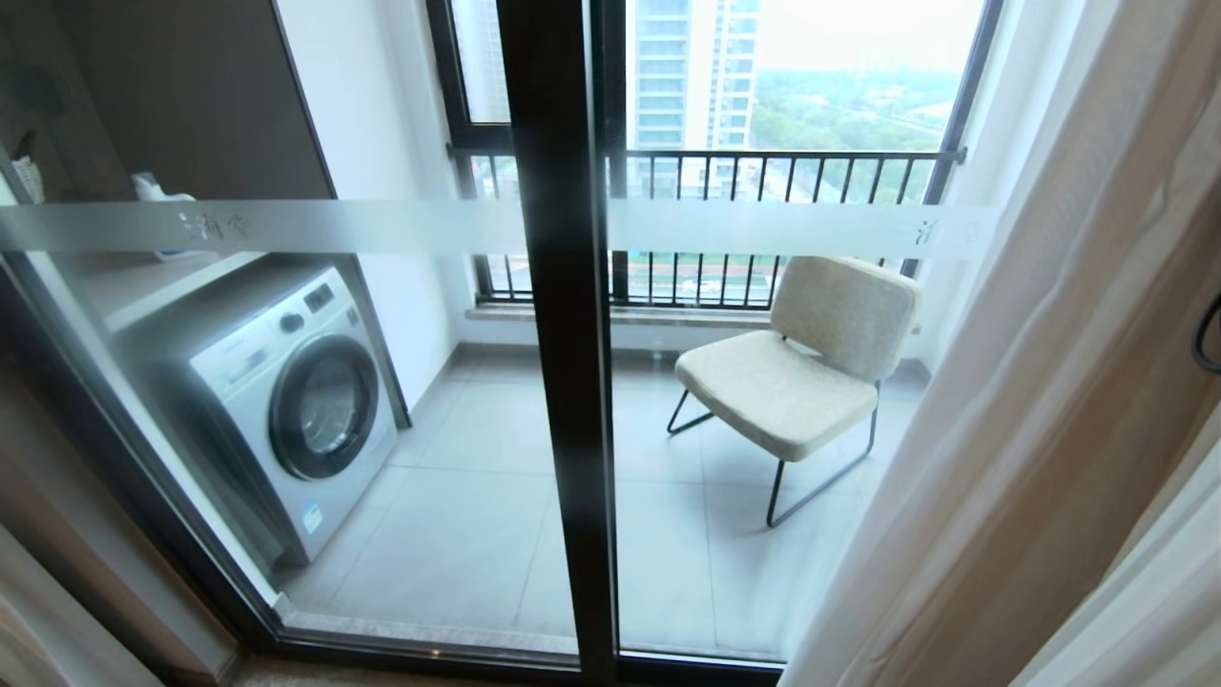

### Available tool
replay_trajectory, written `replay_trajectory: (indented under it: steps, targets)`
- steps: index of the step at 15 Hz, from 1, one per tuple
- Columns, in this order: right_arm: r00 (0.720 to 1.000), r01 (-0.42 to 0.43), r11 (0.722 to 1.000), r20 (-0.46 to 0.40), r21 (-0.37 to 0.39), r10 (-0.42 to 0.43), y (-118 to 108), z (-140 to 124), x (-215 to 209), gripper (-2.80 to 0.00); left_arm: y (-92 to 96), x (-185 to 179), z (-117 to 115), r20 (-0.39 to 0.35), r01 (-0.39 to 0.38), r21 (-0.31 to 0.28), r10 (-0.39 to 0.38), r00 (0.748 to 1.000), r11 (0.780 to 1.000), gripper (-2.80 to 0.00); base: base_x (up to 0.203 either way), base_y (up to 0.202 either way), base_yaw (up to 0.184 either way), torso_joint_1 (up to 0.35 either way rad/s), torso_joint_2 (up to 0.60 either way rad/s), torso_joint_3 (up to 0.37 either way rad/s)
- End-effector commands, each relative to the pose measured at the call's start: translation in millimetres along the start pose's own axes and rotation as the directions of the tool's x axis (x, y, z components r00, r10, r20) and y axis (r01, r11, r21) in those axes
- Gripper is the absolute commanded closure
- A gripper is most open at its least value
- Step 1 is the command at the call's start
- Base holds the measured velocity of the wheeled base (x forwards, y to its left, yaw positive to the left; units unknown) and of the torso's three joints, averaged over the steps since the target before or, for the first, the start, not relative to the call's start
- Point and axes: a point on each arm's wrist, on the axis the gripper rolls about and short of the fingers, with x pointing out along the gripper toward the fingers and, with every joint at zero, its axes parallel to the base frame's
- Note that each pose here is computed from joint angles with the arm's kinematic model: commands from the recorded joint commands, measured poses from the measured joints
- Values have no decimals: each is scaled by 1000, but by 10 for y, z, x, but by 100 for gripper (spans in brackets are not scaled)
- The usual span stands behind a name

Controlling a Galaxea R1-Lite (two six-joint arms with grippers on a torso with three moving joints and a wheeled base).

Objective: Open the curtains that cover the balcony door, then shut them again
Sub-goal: Pull the inner curtains open on both sides

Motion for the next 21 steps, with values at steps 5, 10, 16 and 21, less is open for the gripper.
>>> replay_trajectory:
  steps: [5,10,16,21]
  targets:
    - [1000,28,1000,3,-6,-28,-84,-3,19,0,0,0,-1,0,0,0,0,1000,1000,0,0,-189,1,3,4,2]
    - [999,45,999,14,-10,-45,-134,36,35,0,0,0,-1,0,0,0,0,1000,1000,0,0,-189,-1,2,0,3]
    - [998,54,998,18,-12,-54,-161,45,32,0,0,0,-1,0,0,0,0,1000,1000,0,0,-191,1,3,1,3]
    - [998,66,998,21,-14,-66,-201,53,29,0,0,0,-1,0,0,0,0,1000,1000,0,0,-196,-1,3,1,3]
